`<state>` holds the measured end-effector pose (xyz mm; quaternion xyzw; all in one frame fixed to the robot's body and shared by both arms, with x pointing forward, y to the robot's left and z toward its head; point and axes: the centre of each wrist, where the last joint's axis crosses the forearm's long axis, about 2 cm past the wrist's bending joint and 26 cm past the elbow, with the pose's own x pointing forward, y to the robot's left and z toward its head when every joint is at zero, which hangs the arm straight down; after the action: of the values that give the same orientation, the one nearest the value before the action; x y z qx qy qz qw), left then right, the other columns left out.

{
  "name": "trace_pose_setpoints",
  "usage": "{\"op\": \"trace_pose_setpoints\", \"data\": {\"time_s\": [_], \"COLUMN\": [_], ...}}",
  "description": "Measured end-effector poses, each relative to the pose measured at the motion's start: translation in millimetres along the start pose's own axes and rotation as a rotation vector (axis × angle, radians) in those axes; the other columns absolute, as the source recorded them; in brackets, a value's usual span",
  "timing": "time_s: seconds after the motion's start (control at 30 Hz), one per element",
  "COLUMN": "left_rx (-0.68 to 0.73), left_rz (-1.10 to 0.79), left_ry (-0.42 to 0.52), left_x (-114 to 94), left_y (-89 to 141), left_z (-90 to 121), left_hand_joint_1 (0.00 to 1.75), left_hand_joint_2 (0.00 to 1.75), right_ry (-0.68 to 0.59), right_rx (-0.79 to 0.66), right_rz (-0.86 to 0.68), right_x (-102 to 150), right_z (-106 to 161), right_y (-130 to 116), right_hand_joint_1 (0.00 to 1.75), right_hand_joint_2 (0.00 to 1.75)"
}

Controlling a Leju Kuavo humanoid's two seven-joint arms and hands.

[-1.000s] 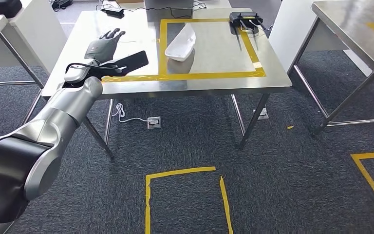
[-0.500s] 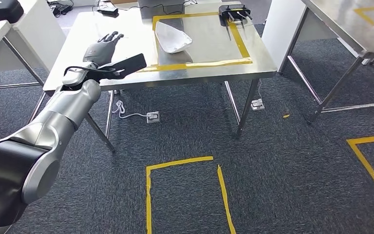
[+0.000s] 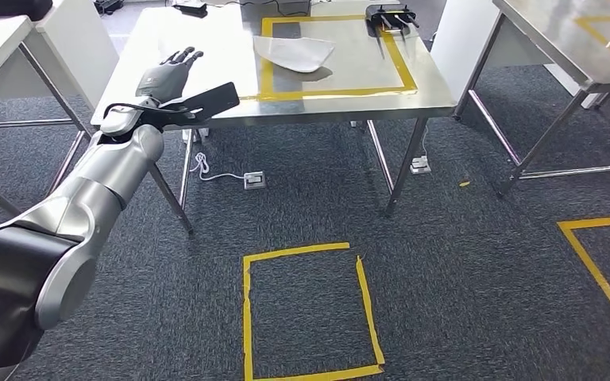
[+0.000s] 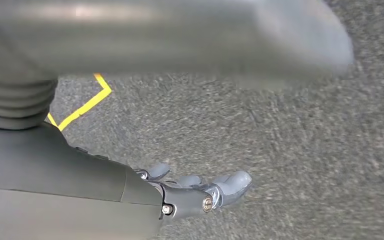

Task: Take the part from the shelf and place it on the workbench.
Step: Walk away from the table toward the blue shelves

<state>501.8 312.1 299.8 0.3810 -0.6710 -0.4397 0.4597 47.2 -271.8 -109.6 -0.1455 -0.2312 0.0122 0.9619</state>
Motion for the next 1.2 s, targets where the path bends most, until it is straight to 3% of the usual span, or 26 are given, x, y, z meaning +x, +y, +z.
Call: {"op": "trace_pose_setpoints", "data": {"time_s": [0.6, 0.73, 1.03, 1.17, 1.2], "left_rx": [-0.007, -0.062, -0.210, -0.272, -0.288], "left_rz": [0.010, 0.075, 0.275, 0.363, 0.385], "left_ry": [0.000, 0.042, 0.196, 0.274, 0.294], "left_x": [1.9, -4.9, -19.7, -23.4, -24.1], "left_y": [-1.8, -34.3, -121.8, -156.6, -164.8], "left_z": [-0.1, 15.9, 74.1, 104.5, 112.4], "left_hand_joint_1": [0.00, 0.00, 0.00, 0.00, 0.00], "left_hand_joint_2": [1.75, 1.75, 1.75, 0.00, 0.00], "right_ry": [0.018, 0.051, 0.094, 0.110, 0.114], "right_rx": [0.004, 0.018, 0.030, 0.035, 0.038], "right_rz": [-0.024, -0.044, -0.071, -0.079, -0.081], "right_x": [0.3, -3.3, -11.8, -15.5, -16.4], "right_z": [0.0, 1.0, 1.4, 1.6, 1.7], "right_y": [0.5, -0.1, -7.8, -11.5, -12.2], "right_hand_joint_1": [0.00, 0.00, 0.00, 0.00, 0.00], "right_hand_joint_2": [1.75, 1.75, 1.75, 1.75, 1.75]}}
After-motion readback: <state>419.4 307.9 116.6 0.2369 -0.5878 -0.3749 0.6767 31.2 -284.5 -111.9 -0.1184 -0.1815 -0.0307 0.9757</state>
